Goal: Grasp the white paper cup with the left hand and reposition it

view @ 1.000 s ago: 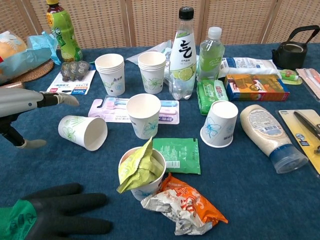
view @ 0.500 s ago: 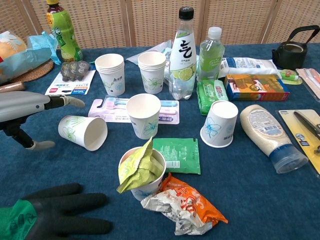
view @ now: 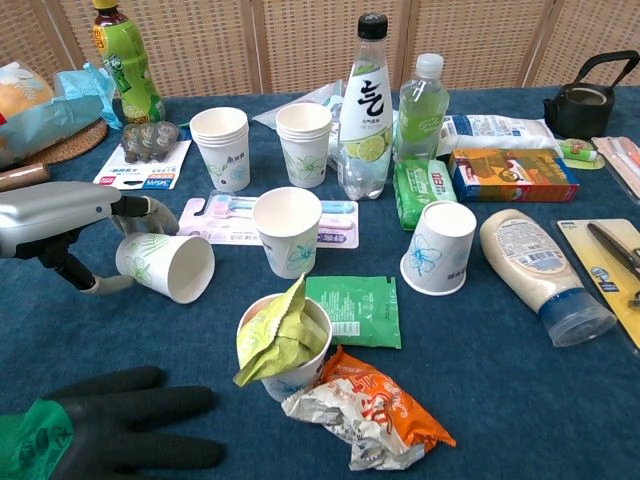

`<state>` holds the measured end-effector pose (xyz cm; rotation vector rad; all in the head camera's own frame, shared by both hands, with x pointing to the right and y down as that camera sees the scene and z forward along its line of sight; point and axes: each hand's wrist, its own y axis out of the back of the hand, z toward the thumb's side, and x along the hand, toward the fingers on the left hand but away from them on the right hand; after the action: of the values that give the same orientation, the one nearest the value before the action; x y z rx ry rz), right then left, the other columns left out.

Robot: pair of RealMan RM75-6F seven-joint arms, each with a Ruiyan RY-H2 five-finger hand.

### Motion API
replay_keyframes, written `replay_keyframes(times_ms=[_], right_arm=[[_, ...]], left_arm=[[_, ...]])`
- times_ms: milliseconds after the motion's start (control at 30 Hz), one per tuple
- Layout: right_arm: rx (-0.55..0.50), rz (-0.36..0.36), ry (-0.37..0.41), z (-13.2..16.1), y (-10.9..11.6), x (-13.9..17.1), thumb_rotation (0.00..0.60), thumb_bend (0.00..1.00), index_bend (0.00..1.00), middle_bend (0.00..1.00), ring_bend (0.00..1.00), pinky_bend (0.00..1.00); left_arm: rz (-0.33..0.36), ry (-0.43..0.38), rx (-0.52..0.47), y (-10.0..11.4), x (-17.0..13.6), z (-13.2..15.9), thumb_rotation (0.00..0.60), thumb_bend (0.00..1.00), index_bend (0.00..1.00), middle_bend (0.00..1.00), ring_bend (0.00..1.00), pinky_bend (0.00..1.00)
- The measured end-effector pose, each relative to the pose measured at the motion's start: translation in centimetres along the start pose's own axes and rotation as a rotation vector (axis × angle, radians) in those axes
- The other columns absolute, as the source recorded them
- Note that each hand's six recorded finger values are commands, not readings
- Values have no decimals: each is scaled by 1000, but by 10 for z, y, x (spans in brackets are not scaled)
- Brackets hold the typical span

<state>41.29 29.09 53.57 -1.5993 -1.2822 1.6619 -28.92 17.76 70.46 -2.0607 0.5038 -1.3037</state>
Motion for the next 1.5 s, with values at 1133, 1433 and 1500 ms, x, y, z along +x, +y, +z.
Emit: replay_keyframes(times_ms=[1133, 1433, 1500], right_arm=[[-32, 14, 14, 0, -7, -2, 600, 377, 0, 21, 0, 0], [-38, 12, 8, -4, -7, 0, 600, 378, 0, 21, 0, 0], [-40, 12, 8, -4, -7, 0, 600, 379, 0, 20, 0, 0]], left_arm=[[109, -36, 811, 71, -24, 1, 600, 391, 294, 391, 390, 305], [92, -138, 1014, 60, -14, 28, 600, 392, 291, 371, 370, 288], [90, -157, 1055, 57, -12, 33, 600, 392, 297, 367, 366, 282]])
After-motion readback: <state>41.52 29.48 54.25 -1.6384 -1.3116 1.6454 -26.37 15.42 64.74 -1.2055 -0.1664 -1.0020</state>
